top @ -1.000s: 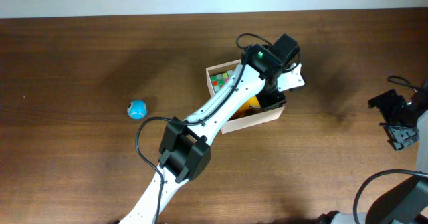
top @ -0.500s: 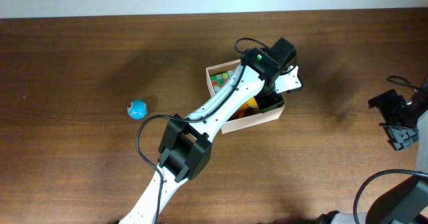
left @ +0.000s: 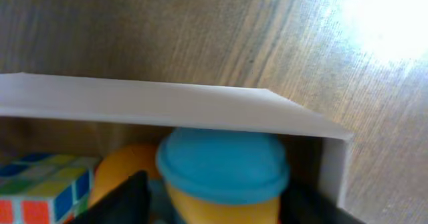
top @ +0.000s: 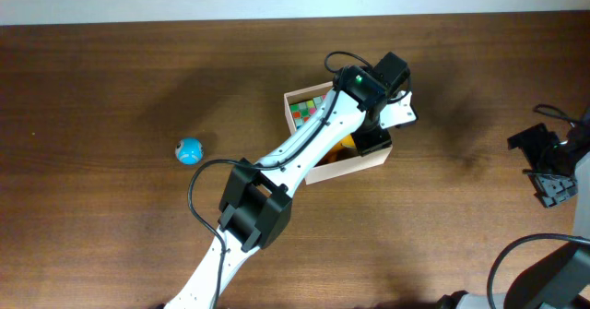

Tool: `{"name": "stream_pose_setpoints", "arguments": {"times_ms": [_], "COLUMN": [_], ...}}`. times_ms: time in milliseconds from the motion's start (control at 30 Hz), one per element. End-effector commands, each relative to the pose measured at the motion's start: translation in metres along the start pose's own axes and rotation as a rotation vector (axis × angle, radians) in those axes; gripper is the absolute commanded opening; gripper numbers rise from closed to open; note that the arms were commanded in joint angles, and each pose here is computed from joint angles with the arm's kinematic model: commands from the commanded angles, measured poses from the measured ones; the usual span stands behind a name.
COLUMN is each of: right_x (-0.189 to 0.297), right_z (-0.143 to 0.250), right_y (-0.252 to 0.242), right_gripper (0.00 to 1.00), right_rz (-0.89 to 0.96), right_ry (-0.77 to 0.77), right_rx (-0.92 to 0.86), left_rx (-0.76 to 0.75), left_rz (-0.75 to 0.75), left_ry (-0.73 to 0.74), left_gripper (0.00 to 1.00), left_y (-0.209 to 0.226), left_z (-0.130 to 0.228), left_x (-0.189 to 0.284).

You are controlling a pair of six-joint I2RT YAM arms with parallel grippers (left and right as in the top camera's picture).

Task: Pack container

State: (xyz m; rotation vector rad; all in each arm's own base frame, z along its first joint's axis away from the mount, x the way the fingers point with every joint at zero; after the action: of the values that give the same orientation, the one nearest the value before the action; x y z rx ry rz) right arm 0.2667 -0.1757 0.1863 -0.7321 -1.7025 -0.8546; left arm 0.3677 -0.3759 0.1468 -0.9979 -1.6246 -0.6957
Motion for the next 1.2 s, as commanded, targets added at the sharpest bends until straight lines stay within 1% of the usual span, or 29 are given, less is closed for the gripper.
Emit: {"name": "stream_pose_setpoints", "arguments": {"times_ms": [0,33,100,267,533,900,1167], "right_x": [-0.001,-0.001,-0.001,-0.001,-0.001,-0.001,-0.001], "right_z": [0.001,0.001,0.001,0.001,0.001,0.001,0.001], "right_y": [0.0,0.0,0.0,0.0,0.0,0.0,0.0], "right_gripper": [0.99,0.99,0.99,0.99,0.99,0.99,0.99], "right_rz": [0.0,0.0,0.0,0.0,0.0,0.0,0.0], "right_ry": [0.004,0.004,0.004,0.004,0.004,0.004,0.004], "right_rx": [0.003,0.003,0.003,0.003,0.003,0.003,0.003], "left_rx": [0.006,0.005,0.005,0.005,0.002,-0.005,-0.004], "left_rz": [-0.055,-0.057,-0.058,-0.078,-0.084,-0.107,-0.131], "left_ry": [-0.049,-0.051,-0.055,-0.057,-0.083,-0.164,-0.164], "left_gripper": [0.7,0.72,0.82,0.87,0.87,0.87,0.87], "left_y": [0.005,0.004,0.005,0.006,0.005,0.004,0.006], "left_z": [-0.006,-0.006,-0.006,-0.007,-0.009,-0.017,-0.017], "left_x": [0.029,0.03,0.031,0.035,0.046,0.078,0.081]}}
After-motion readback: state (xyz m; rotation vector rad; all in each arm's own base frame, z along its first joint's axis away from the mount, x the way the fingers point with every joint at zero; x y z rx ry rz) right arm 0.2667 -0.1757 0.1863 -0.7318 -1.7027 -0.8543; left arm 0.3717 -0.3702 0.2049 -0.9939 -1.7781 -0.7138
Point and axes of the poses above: each gripper's point midway between its finger pads, its own x axis back along the fingers, its own y axis along the line the jaws close on, z = x × y, the point moved 7 cm from there along x, back along the fingers, and after that the axes turned 11 degrees about x, right-handed, at the moved point
